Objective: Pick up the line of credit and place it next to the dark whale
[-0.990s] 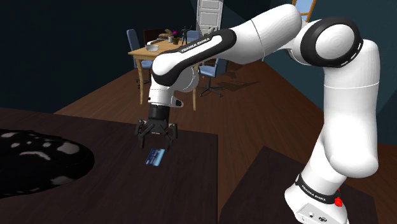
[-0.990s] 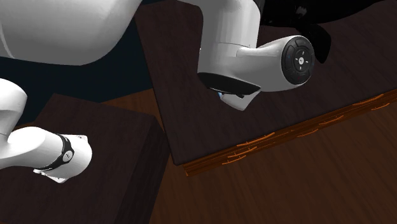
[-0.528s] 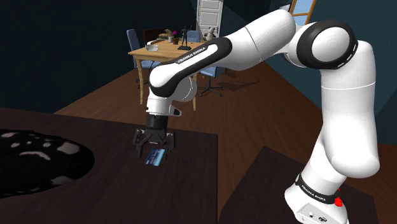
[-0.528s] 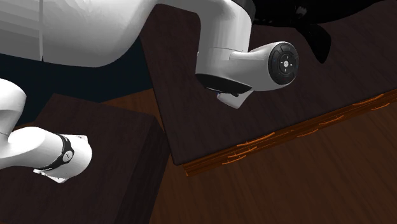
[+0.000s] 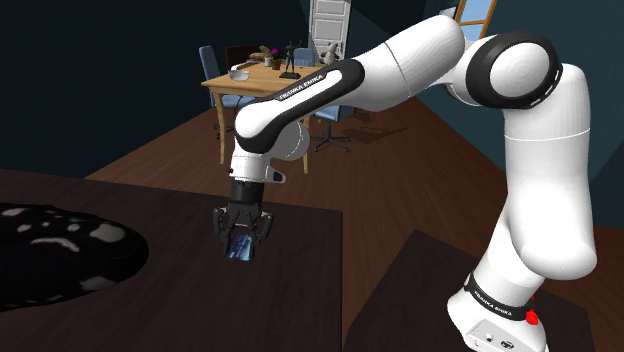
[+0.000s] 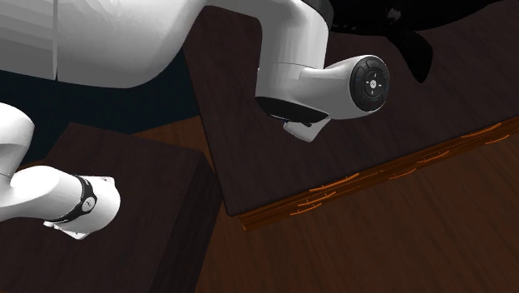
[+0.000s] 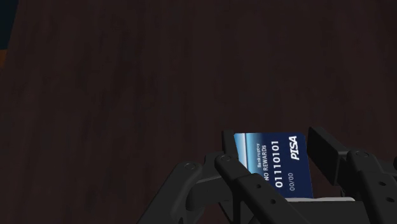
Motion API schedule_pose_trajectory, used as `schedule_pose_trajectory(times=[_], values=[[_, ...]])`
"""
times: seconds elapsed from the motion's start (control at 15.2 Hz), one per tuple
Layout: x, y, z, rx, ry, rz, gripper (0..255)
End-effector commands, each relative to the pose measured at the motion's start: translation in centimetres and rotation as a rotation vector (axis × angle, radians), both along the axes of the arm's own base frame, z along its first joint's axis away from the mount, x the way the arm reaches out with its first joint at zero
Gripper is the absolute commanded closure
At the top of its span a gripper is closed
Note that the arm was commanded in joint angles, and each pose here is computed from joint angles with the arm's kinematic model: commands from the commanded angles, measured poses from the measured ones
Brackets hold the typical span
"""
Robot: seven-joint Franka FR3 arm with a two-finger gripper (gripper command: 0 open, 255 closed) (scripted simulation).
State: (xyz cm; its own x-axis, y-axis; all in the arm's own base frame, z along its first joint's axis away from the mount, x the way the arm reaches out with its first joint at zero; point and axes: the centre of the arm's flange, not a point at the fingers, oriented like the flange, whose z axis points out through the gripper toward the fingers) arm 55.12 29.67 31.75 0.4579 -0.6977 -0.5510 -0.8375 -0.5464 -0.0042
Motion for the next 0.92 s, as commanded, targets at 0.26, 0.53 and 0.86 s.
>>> schedule_pose_trajectory(times=[0.26, 0.53, 0.86], values=[[0.0, 0.0, 0.0, 0.0, 0.001, 0.0, 255], [0.0, 0.0, 0.5, 0.0, 0.0, 0.0, 255], [0.0, 0.0, 3.1, 0.0, 0.0, 0.0, 255]])
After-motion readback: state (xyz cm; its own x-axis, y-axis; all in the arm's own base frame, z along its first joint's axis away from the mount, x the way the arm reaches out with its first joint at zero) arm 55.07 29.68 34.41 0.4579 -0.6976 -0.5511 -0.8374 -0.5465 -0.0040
